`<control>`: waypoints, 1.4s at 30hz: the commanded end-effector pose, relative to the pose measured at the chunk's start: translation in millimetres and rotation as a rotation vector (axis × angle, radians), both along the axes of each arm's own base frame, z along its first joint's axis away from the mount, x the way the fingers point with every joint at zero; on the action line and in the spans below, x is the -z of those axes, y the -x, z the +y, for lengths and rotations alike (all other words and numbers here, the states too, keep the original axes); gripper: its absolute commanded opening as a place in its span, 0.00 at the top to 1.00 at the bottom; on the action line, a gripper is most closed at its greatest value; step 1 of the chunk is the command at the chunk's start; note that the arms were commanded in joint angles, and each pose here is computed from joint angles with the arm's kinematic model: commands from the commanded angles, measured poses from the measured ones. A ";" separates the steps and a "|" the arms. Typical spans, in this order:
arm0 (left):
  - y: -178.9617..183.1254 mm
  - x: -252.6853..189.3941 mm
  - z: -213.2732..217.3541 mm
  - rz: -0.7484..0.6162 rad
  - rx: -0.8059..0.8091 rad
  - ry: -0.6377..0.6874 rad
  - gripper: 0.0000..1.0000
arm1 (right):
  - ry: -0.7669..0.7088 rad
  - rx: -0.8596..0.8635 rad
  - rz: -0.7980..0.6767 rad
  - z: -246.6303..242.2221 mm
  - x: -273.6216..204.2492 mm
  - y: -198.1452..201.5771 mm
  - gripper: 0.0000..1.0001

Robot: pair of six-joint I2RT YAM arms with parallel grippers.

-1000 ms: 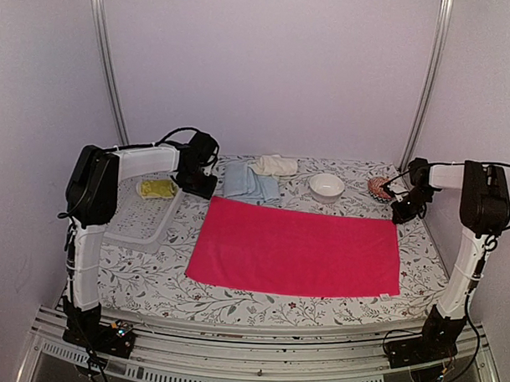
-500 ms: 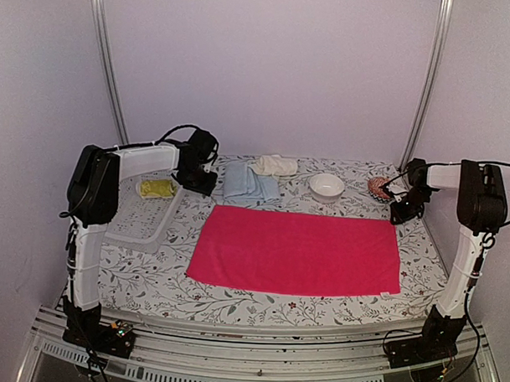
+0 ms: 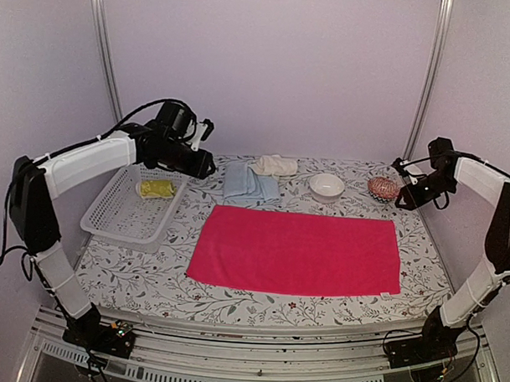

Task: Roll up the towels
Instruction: Adjust the towel at the center of the board.

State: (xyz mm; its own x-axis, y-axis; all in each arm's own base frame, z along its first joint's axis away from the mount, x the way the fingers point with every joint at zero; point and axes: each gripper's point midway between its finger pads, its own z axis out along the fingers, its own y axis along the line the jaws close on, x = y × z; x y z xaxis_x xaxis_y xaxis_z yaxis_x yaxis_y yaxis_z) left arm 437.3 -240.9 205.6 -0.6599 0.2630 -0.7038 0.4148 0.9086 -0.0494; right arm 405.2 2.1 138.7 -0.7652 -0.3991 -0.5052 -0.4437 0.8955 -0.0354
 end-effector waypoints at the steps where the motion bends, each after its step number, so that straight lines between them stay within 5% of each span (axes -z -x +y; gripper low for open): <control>1: 58.4 18.9 -24.9 0.100 0.151 0.083 0.54 | -0.116 -0.211 0.135 44.8 10.2 76.5 0.60; 7: 116.9 54.9 -25.6 0.296 0.214 0.116 0.55 | -0.058 -0.462 0.297 67.2 42.1 176.8 0.64; 15: 166.5 93.5 -15.4 0.477 0.226 0.118 0.66 | 0.006 -0.562 0.391 58.6 63.5 230.5 0.71; 30: 184.1 150.5 16.0 0.585 0.107 -0.102 0.59 | 0.175 -0.611 0.436 40.8 96.2 247.5 0.66; 42: 186.3 167.3 26.8 0.614 0.043 -0.145 0.57 | 0.325 -0.602 0.421 24.5 121.4 232.3 0.70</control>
